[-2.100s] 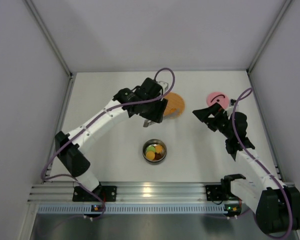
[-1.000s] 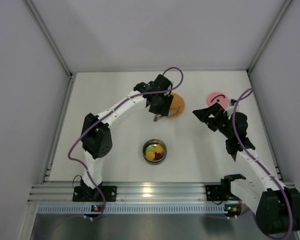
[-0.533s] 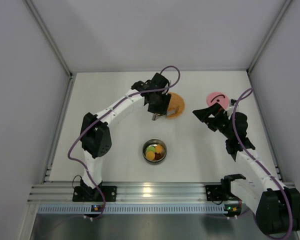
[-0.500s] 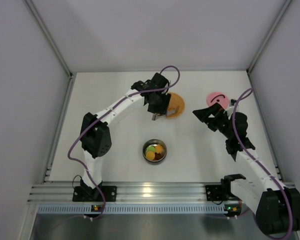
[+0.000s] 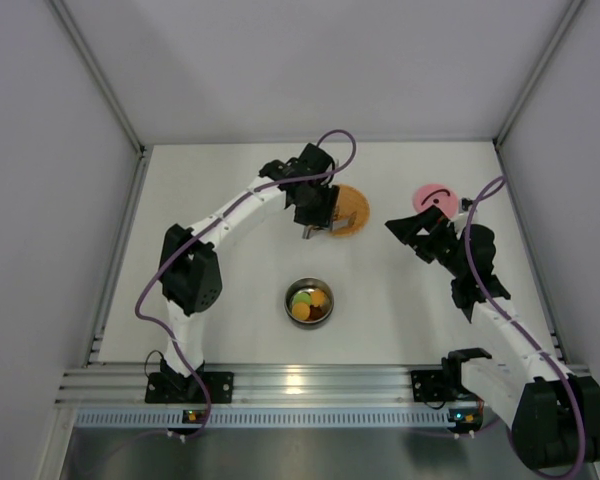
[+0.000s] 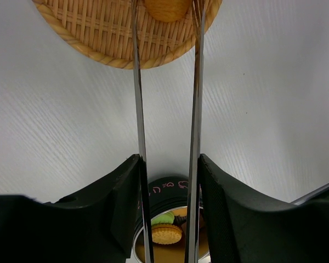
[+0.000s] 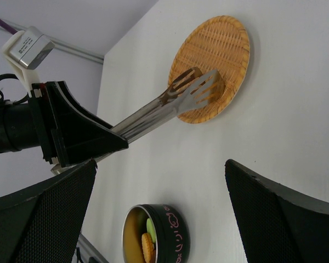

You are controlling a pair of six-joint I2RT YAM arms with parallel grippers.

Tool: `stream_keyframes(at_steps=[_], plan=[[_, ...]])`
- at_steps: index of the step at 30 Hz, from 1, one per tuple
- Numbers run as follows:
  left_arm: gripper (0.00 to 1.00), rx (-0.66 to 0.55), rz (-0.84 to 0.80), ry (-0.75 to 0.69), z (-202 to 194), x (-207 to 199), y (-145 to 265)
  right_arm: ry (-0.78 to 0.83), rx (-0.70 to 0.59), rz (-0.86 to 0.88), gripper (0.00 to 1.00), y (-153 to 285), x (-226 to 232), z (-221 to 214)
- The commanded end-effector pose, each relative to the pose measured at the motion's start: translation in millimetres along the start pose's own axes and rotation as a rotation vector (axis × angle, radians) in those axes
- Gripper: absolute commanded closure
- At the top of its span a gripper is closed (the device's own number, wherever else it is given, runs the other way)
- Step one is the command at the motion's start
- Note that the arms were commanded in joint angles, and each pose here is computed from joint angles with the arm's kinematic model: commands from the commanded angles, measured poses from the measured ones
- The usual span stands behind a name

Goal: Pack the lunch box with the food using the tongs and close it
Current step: Pick up the fake food from the plate.

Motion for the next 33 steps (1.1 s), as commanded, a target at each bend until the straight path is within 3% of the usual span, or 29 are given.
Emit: stream_keyframes(at_steps=[1, 33], plan=[[0.51, 0.001, -0.014, 0.016, 0.0, 2.7, -1.4, 0.040, -0.028, 0.062, 0.01, 0.2, 13.2, 6.8], [0.57, -0.189, 0.016, -0.023, 27.2, 3.0, 69.0, 0.035, -0.029, 0.060, 0.00, -1.1, 11.6, 6.4]])
Point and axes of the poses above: each gripper's point midway between its finger pads, its own y axis back along the fingers, its own x axis along the line the jaws close on, z = x × y, the point moved 8 cm from there along y, back along the fingers, and after that the axes turned 6 degrees about -y, right-handed, at the moved point
